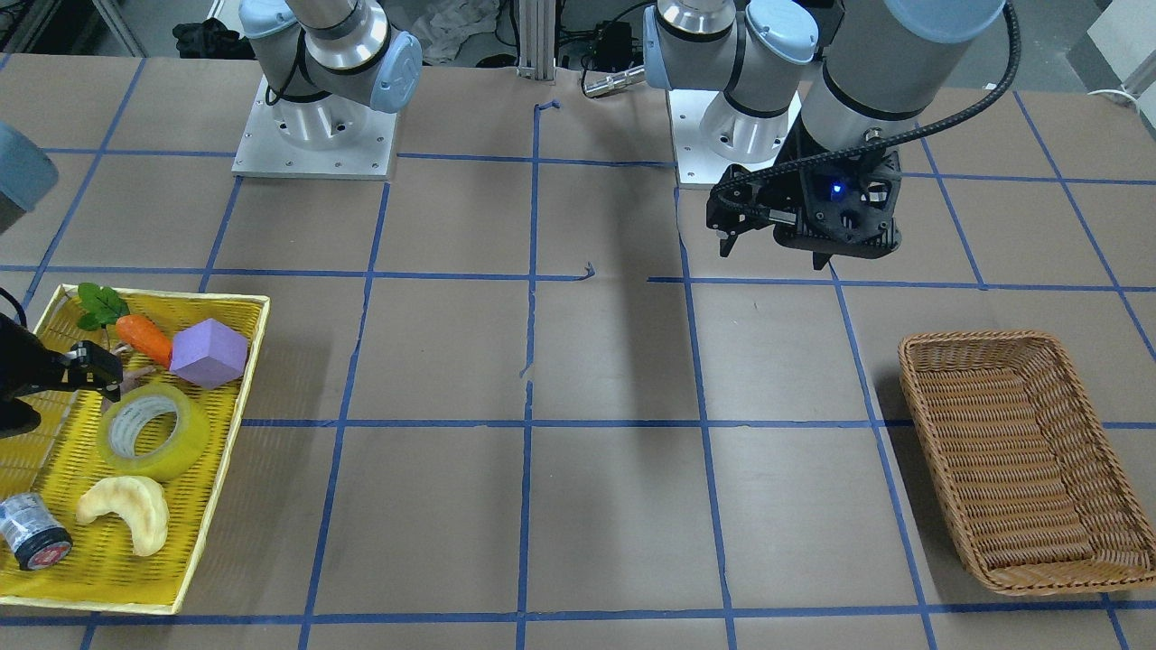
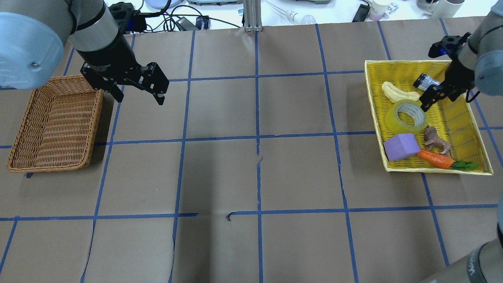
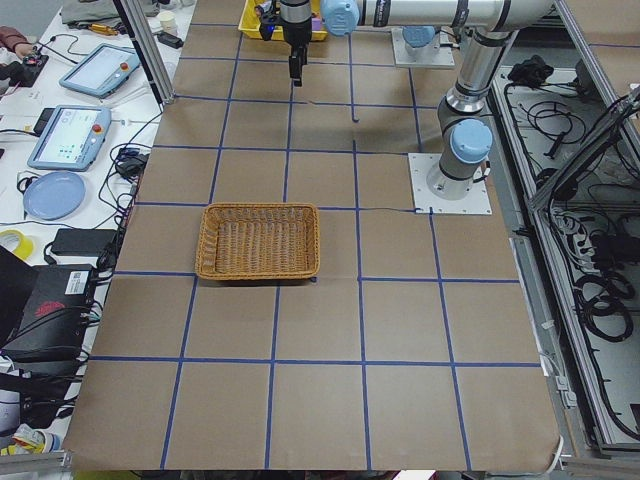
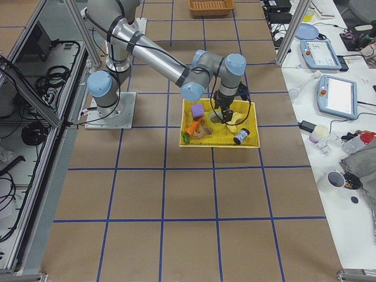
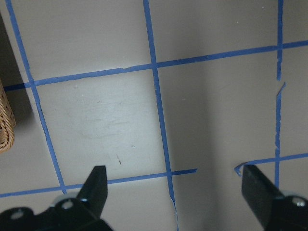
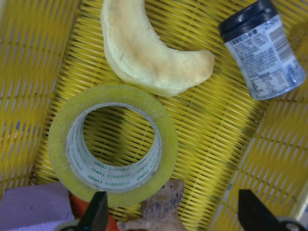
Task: Transfer tape with both arms
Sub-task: 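Lower the right gripper into the yellow basket over the tape roll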
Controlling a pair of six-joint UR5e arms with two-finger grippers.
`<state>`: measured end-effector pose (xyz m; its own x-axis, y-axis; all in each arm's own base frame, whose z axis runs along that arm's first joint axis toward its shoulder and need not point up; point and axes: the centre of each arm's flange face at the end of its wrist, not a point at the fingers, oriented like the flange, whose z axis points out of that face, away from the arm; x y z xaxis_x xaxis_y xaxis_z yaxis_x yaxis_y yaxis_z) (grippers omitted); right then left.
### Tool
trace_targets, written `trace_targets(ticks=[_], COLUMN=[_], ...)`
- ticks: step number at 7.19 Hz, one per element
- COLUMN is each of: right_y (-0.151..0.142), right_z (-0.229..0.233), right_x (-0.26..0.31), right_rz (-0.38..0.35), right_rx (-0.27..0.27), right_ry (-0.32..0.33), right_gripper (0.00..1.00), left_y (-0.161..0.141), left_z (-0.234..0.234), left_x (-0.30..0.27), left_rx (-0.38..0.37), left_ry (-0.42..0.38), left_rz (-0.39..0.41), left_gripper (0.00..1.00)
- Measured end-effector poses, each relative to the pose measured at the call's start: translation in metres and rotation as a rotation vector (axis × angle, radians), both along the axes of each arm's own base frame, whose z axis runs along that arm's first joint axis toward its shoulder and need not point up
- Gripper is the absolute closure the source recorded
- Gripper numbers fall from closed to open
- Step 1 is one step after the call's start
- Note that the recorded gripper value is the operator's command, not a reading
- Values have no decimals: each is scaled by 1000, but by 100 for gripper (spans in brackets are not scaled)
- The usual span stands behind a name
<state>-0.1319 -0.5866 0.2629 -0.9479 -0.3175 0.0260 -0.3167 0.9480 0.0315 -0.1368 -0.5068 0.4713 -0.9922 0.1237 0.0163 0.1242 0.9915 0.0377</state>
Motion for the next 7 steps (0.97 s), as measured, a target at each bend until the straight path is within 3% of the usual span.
trace_targets(ticks=[2,3,4,6,7], right_y=[-4,-5,-8,-11,-11], right_z=[-36,-43,-48,-53,-54], right_x=[-2,-5,-10,-15,-16], right_rz=[-5,-12,-22,-45,-63], right_rx=[-6,-5,-5,-6,-7], right_ry=[-34,-40,-44,-57,-61], right_gripper=[19,25,38,100,100], left_y=[0,0,0,-1,0], left_z=[-1,-1,-1,-1,-2], left_x=[0,0,0,0,0], left_rx=[2,2,2,2,3], left_ry=[0,0,1,1,2], left_rz=[0,0,0,1,2], left_gripper=[0,0,0,0,0])
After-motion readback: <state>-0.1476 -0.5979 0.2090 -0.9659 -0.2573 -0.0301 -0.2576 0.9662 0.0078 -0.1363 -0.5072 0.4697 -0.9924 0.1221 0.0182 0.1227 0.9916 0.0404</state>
